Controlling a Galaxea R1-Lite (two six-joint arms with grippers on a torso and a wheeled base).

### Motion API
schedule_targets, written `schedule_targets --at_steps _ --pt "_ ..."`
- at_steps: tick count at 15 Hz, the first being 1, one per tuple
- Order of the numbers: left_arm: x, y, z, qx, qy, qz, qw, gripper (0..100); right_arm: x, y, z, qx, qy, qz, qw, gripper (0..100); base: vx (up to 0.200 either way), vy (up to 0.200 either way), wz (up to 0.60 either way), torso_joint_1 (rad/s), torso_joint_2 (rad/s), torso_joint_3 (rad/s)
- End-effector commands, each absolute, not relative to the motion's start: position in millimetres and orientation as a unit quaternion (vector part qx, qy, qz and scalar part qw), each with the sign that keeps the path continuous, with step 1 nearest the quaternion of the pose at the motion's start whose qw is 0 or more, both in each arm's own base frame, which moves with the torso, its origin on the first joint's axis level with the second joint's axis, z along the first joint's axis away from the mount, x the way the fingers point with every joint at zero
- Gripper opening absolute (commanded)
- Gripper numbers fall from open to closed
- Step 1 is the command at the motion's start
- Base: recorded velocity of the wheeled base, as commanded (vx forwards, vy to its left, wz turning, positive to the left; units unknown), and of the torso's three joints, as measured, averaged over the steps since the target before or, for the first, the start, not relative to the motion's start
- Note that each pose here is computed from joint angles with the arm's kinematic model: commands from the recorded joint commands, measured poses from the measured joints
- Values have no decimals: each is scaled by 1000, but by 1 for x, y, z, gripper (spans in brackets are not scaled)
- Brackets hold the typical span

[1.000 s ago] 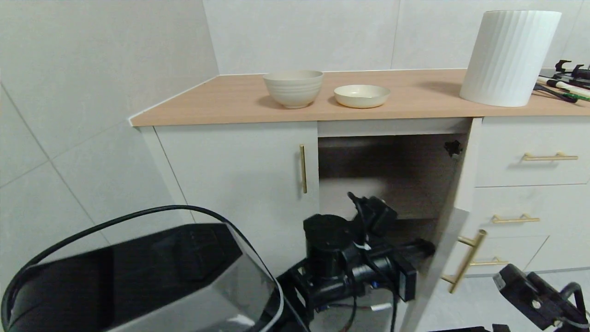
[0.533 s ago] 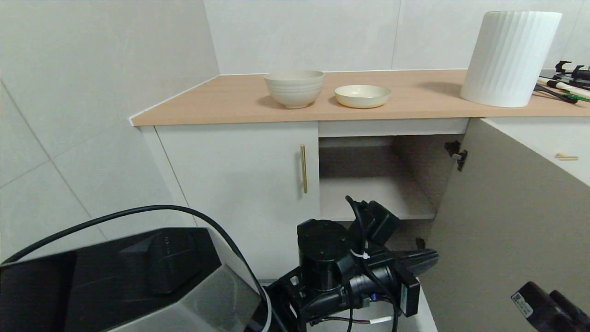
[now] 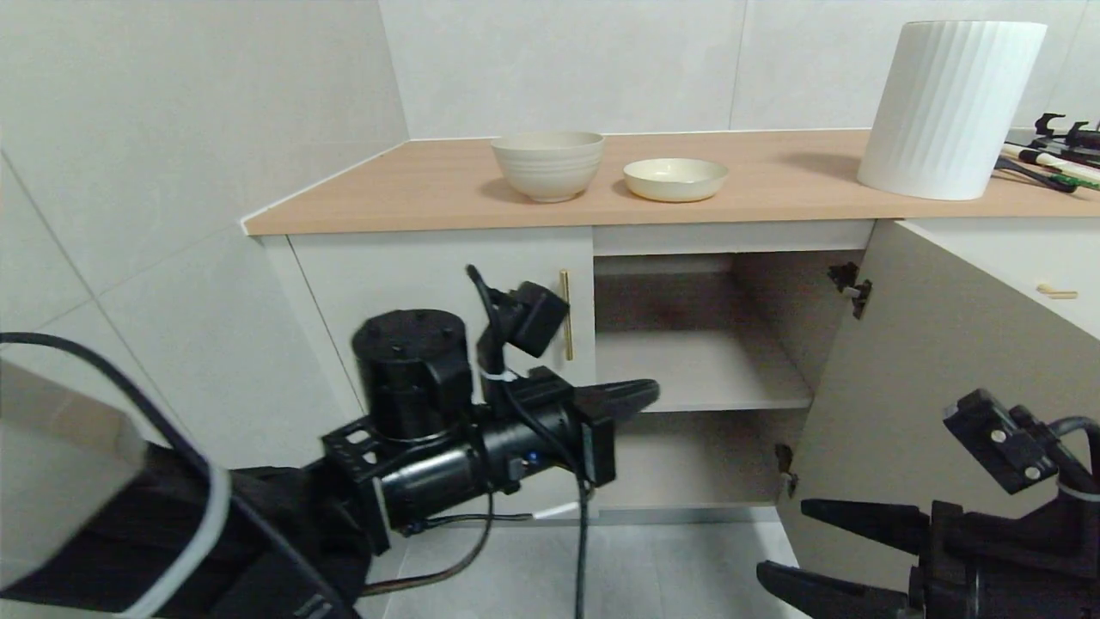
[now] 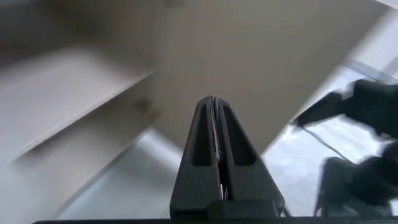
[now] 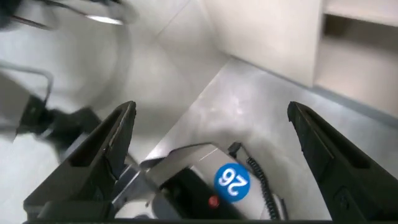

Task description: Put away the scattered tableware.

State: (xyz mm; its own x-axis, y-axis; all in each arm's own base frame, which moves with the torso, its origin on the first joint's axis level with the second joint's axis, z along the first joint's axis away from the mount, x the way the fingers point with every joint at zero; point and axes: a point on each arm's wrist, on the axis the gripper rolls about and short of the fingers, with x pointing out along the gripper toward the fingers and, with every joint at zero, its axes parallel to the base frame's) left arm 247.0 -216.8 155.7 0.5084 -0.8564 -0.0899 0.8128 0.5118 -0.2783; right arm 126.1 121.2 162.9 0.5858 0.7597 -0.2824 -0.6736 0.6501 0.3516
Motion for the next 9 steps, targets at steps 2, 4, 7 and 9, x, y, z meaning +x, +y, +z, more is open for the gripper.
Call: schedule_targets --at_steps 2,4,7,9 --pt "212 -114 212 -106 120 -377 912 0 146 136 185 104 197 394 892 100 0 0 0 0 0 0" --pt "196 -91 218 -89 135 -349 923 0 164 153 202 98 199 394 892 100 0 0 0 0 0 0" --pt "178 -78 226 -91 127 -337 929 0 197 165 213 71 175 383 904 100 0 0 0 0 0 0" --pt "177 -77 228 -91 124 -336 929 100 208 172 215 71 172 381 906 100 0 0 0 0 0 0"
